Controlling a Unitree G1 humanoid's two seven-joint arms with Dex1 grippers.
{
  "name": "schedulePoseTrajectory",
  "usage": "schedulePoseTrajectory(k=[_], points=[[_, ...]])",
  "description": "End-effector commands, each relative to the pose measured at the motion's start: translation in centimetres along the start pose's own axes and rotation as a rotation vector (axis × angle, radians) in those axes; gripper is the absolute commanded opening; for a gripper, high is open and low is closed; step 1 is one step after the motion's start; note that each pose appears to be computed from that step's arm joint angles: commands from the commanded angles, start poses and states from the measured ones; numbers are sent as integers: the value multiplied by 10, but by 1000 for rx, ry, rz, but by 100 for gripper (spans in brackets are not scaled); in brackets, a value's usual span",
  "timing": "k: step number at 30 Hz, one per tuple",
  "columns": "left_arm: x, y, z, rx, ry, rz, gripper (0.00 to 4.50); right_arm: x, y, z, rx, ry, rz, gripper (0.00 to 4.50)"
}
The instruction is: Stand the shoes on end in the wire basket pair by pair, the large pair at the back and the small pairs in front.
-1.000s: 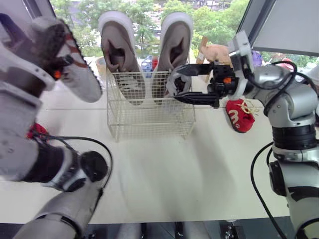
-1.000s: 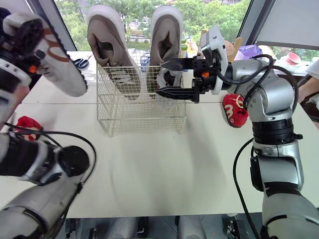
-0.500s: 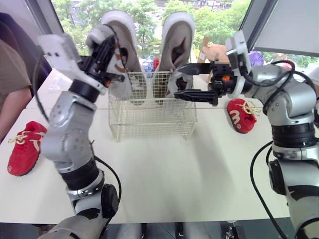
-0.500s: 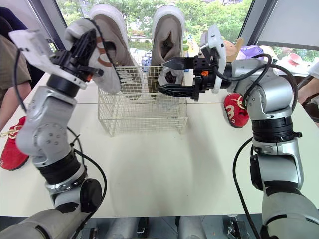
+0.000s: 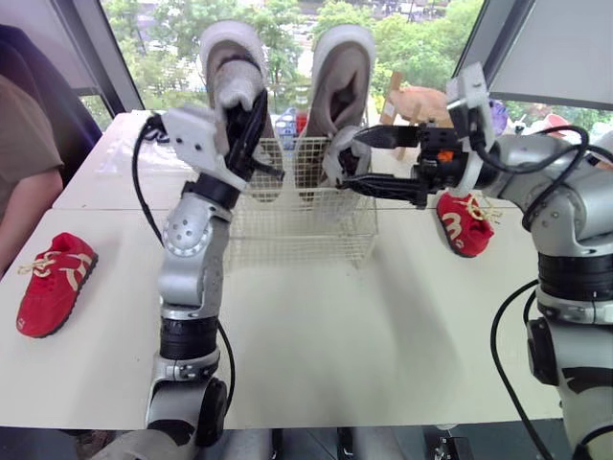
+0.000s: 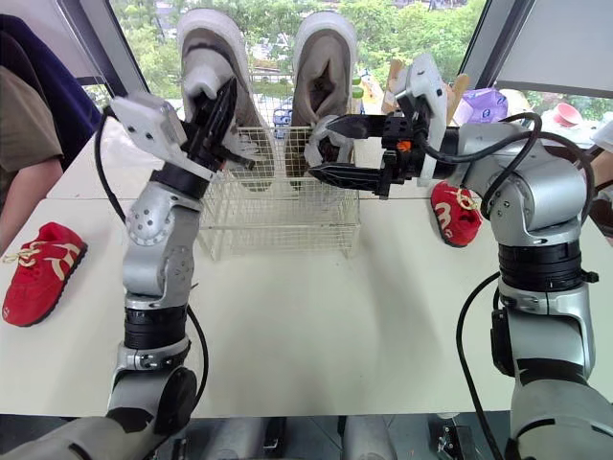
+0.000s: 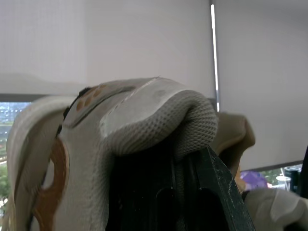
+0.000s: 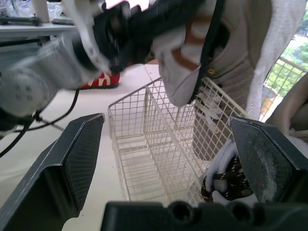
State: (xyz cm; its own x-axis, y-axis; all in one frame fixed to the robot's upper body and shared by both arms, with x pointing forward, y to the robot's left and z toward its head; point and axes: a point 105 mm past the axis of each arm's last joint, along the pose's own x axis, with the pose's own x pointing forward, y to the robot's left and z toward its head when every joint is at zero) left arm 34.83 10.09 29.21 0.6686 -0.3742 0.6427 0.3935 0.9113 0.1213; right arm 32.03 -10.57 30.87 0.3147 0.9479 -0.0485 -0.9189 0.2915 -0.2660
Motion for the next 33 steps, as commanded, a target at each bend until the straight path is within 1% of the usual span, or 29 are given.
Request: schedulePoseTrajectory(k=[1,6,9,10,11,12,13,16,18,22,26,27,29,30,31,33], points=[[-12,-4,-17,-33,37,13,3,-5,3,14,-48,-33,-7,450],[-35,-6,-34,-127,81,31,3,-2,2,14,-43,-36,-1,450],[-42,-6,-34,-255,112,12,3,-1,0,14,-41,-38,-2,450],[-43,-6,-32,-277,116,9,75,-1,0,14,-40,-38,-2,450],[-45,-5,-30,-274,123,6,114,-1,-1,13,-38,-38,-3,450],[-45,-5,-29,-269,129,4,141,-1,-1,12,-36,-38,-3,450],[-47,-2,-26,-260,136,9,195,-1,-1,11,-31,-36,-2,450],[-53,-5,-23,-309,210,-27,323,-2,0,5,-7,-20,3,450],[-61,-8,-10,-364,266,-77,419,-8,3,3,13,-11,6,450],[-82,-5,16,-348,354,-148,419,-26,1,1,88,-37,-36,450],[-100,1,38,-402,422,-207,419,-49,-20,-22,176,-53,-203,450],[-104,3,41,-412,436,-216,419,-56,-26,-27,188,-66,-253,450],[-114,6,52,-475,458,-264,419,-77,-49,-46,195,-75,-447,450],[-120,6,54,-505,489,-288,419,-87,-56,-59,179,-49,-519,450],[-124,5,53,-514,518,-308,436,-100,-63,-75,150,-8,-605,450],[-126,-2,52,-527,550,-340,436,-120,-73,-91,124,-2,-737,450]])
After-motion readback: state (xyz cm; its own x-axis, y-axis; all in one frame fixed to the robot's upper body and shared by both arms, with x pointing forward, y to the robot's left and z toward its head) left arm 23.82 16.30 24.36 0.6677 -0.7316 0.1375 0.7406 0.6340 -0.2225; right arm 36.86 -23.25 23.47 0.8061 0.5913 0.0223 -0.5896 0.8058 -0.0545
